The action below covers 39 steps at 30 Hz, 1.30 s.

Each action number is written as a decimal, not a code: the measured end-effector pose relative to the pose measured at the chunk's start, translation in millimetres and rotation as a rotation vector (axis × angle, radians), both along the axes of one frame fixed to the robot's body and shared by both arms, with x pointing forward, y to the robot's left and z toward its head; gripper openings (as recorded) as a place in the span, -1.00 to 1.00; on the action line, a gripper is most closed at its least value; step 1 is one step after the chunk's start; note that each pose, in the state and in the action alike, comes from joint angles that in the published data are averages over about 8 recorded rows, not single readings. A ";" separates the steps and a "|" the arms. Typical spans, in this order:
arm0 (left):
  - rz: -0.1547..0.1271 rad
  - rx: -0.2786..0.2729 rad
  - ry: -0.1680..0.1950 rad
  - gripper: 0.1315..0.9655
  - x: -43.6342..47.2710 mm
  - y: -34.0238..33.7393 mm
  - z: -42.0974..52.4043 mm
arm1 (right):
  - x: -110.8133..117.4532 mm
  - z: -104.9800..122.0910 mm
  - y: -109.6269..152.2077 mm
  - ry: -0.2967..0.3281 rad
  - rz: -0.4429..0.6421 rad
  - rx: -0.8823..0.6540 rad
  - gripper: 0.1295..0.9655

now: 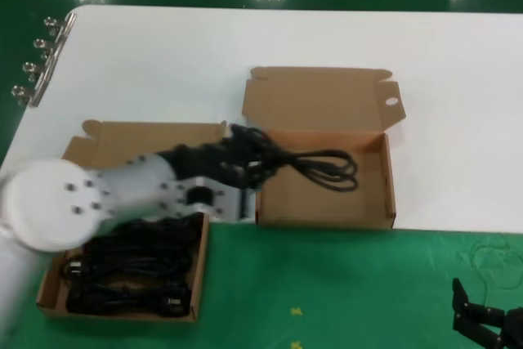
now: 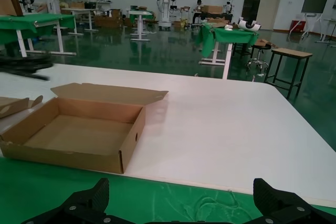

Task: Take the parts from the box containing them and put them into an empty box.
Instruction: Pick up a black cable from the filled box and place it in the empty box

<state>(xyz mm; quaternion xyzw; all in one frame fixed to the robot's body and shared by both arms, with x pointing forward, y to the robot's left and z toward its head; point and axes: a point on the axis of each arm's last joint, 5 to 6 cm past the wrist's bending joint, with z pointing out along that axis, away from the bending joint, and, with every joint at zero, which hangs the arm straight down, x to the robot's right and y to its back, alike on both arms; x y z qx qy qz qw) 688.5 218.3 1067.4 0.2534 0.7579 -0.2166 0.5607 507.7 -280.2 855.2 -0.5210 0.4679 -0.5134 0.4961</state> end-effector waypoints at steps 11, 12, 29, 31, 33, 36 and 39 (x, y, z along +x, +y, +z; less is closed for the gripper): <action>-0.053 -0.051 -0.020 -0.86 18.3 -55.9 -14.2 | 0.0 0.0 0.0 0.000 0.000 0.000 1.00; -0.057 -0.056 -0.017 -0.86 17.9 -56.6 -15.1 | 0.0 0.0 0.0 0.000 0.000 0.000 1.00; -0.090 0.025 -0.103 -0.86 7.6 -46.6 -26.4 | 0.0 0.0 0.0 0.000 0.000 0.000 1.00; -0.085 0.028 -0.108 -0.86 7.3 -43.6 -29.5 | 0.0 0.0 0.0 0.000 0.000 0.000 1.00; -0.077 0.029 -0.112 -0.86 7.9 -40.0 -32.7 | 0.0 0.0 0.0 0.000 0.000 0.000 1.00; -0.061 0.020 -0.120 -0.86 10.8 -34.2 -37.5 | 0.0 0.0 0.0 0.000 0.000 0.000 1.00; -0.040 -0.004 -0.135 -0.86 16.8 -28.8 -41.7 | 0.0 0.0 0.0 0.000 0.000 0.000 1.00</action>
